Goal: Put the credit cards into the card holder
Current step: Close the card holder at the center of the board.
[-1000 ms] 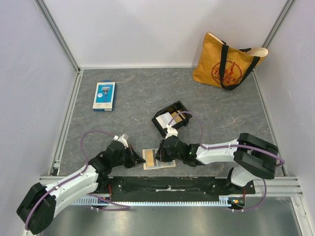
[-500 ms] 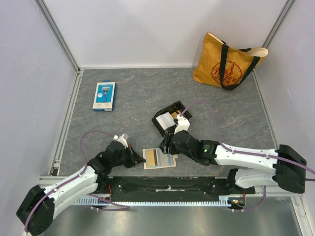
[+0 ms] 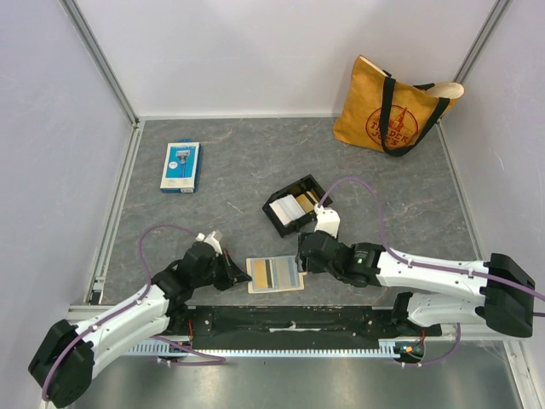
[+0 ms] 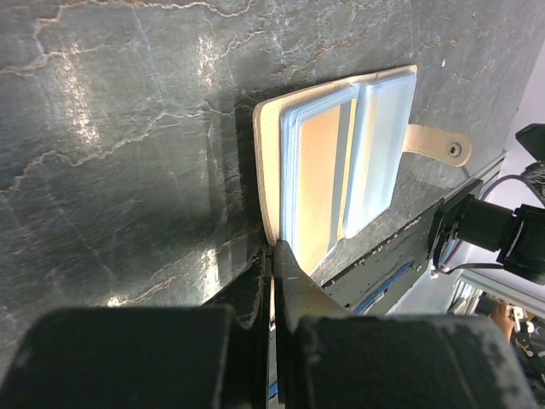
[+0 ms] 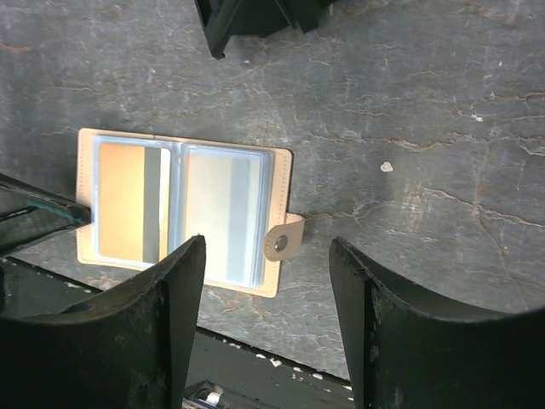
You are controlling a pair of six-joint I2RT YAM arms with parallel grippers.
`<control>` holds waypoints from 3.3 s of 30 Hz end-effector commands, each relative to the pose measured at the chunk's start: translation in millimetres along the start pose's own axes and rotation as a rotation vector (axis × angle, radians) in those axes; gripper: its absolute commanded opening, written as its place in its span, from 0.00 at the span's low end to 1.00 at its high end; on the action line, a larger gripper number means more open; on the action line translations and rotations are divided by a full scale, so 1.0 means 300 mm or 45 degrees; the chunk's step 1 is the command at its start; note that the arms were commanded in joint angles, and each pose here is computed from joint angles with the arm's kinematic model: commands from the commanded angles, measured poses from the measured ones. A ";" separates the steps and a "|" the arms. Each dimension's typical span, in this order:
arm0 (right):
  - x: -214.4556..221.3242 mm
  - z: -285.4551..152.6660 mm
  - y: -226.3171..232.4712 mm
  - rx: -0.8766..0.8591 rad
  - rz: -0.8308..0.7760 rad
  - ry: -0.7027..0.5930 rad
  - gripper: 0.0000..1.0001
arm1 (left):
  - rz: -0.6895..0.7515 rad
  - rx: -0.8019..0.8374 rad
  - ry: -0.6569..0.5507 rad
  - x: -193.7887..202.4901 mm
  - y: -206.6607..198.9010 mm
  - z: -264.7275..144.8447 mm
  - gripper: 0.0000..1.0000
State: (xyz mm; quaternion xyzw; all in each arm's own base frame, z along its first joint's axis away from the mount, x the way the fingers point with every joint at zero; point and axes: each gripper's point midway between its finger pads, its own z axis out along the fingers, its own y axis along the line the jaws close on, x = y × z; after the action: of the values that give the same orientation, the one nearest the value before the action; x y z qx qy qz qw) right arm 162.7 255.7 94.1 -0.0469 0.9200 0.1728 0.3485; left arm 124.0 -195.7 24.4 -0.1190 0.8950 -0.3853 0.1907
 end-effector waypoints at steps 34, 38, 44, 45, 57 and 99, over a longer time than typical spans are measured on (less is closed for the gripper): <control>0.085 0.061 -0.023 0.087 -0.021 0.114 0.00 | 0.097 0.062 0.009 -0.023 -0.079 -0.028 0.02; 0.076 0.052 0.035 -0.044 0.015 0.099 0.00 | 0.115 0.097 0.005 -0.042 -0.132 -0.045 0.02; 0.053 0.027 0.117 -0.250 0.129 0.047 0.00 | 0.171 0.140 0.034 -0.063 -0.215 -0.067 0.02; 0.054 0.028 0.123 -0.262 0.143 0.046 0.00 | 0.180 0.147 0.049 -0.063 -0.228 -0.067 0.02; 0.069 0.035 0.130 -0.334 0.240 0.020 0.00 | 0.250 0.207 0.207 -0.042 -0.320 -0.024 0.04; 0.055 0.025 0.057 -0.289 0.293 -0.071 0.00 | 0.282 0.095 0.406 0.085 -0.306 0.208 0.19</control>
State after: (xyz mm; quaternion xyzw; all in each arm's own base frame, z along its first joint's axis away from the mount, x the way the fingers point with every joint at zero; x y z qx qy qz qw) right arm 147.7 267.8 78.9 0.0310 0.8854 0.3165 0.3391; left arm 128.9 -301.3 44.5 0.0429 0.9133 -0.3983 0.0741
